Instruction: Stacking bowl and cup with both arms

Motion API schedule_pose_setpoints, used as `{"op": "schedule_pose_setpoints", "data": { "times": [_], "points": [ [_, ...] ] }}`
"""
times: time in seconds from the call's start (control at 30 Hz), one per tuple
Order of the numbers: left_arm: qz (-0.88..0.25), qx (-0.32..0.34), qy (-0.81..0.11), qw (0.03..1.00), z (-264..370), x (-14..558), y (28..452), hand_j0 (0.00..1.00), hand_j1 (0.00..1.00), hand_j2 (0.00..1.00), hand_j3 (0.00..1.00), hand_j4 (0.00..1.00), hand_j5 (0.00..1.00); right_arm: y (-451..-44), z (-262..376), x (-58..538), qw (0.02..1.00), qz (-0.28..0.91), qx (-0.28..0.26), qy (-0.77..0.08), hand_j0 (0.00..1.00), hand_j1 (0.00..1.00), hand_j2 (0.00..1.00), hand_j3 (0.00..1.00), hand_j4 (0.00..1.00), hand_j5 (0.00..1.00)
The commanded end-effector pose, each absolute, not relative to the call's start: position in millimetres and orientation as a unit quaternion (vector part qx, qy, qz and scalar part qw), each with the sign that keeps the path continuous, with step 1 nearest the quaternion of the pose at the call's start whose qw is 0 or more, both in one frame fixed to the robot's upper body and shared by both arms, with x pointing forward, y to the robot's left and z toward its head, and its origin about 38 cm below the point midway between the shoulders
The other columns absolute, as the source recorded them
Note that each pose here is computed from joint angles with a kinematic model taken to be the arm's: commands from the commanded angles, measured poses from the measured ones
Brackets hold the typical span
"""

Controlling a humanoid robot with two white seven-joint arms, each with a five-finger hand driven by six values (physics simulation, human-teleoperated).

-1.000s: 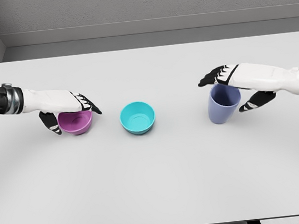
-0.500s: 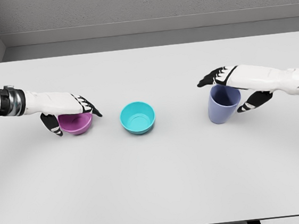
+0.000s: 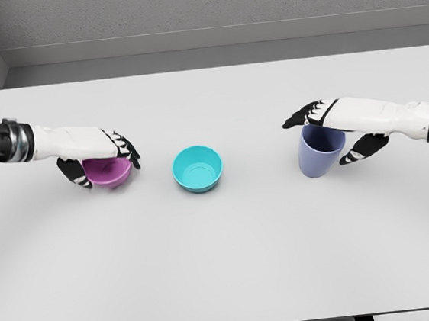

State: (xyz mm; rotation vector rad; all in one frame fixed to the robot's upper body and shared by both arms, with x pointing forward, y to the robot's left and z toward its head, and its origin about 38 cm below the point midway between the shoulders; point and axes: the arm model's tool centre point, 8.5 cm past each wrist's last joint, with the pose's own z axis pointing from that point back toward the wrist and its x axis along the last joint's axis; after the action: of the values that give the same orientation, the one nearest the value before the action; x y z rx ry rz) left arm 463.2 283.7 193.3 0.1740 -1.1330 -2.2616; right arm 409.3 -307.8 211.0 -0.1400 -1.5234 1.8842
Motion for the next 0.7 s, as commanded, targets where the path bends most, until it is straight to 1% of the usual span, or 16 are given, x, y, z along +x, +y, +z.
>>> {"op": "schedule_pose_setpoints", "data": {
  "times": [0.0,0.4,0.43,0.47,0.67],
  "points": [
    [-0.848,0.068,-0.432,0.298,197.5,464.2,282.9,0.77,0.77,0.77,0.77,0.77,0.77,-307.4,210.3,409.5,0.352,0.725,-0.052,-0.59,1.0,1.0,1.0,1.0,1.0,1.0],
    [-0.854,0.074,-0.439,0.268,211.8,462.3,269.1,0.76,0.76,0.76,0.76,0.76,0.76,-308.4,203.3,411.4,0.361,0.723,-0.048,-0.587,1.0,1.0,1.0,1.0,1.0,1.0],
    [-0.855,0.075,-0.439,0.267,212.6,462.4,268.7,0.75,0.75,0.75,0.75,0.75,0.75,-308.8,203.1,411.5,0.362,0.723,-0.048,-0.587,1.0,1.0,1.0,1.0,1.0,1.0],
    [-0.856,0.075,-0.44,0.262,213.3,461.2,266.3,0.73,0.73,0.73,0.73,0.73,0.73,-309.0,203.5,411.8,0.362,0.723,-0.049,-0.587,1.0,1.0,1.0,1.0,1.0,1.0],
    [-0.858,0.077,-0.446,0.244,223.0,459.6,256.8,0.74,0.74,0.74,0.74,0.74,0.74,-308.8,203.1,411.5,0.362,0.723,-0.048,-0.587,1.0,1.0,1.0,1.0,1.0,1.0]
  ]
}}
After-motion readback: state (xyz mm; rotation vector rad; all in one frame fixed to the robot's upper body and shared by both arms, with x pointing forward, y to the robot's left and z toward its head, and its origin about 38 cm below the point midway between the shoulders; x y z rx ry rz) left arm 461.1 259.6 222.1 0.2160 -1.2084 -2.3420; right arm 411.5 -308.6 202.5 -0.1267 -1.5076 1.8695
